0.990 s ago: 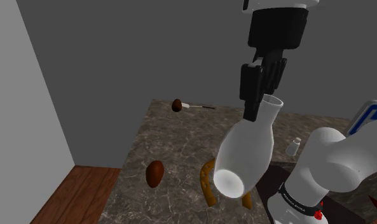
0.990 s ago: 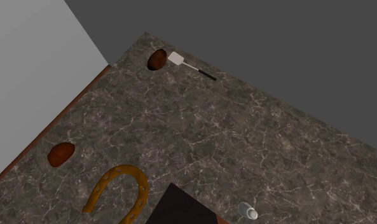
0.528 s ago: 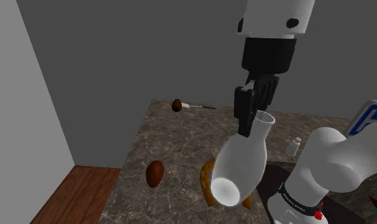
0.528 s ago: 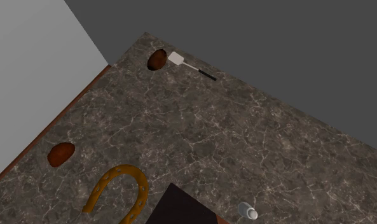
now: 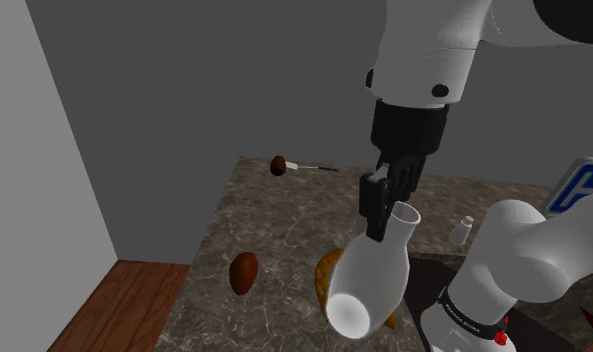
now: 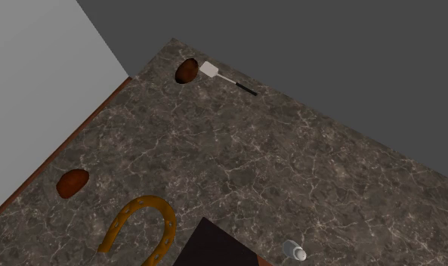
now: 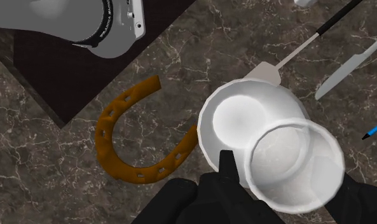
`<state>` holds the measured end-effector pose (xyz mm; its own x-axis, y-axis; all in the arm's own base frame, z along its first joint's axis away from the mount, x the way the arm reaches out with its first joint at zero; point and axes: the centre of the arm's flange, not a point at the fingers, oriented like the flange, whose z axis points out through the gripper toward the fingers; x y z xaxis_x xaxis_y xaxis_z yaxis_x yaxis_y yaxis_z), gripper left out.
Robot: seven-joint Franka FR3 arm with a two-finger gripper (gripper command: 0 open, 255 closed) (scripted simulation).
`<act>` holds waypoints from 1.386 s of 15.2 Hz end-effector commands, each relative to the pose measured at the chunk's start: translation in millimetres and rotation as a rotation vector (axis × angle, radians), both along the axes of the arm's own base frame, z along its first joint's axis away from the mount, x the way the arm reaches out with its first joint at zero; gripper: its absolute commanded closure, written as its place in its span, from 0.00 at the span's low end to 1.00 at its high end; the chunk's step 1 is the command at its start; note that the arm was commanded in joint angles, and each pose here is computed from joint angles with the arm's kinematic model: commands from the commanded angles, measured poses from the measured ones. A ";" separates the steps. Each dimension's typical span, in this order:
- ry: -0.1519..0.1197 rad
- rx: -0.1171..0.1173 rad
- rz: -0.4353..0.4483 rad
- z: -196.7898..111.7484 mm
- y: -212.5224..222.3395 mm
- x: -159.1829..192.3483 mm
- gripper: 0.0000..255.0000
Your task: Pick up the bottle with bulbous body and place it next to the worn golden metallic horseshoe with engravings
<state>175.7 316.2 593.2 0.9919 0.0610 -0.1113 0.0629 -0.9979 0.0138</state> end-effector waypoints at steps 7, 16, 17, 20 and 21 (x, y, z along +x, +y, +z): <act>-0.001 0.001 0.000 -41.6 -0.4 1.6 1.00; -0.001 0.001 0.000 -89.2 -0.4 1.6 1.00; -0.001 0.001 0.000 -94.4 -0.4 1.6 1.00; -0.001 0.001 0.000 -110.3 -0.4 1.6 1.00; -0.001 0.001 0.000 -115.6 -0.4 1.6 1.00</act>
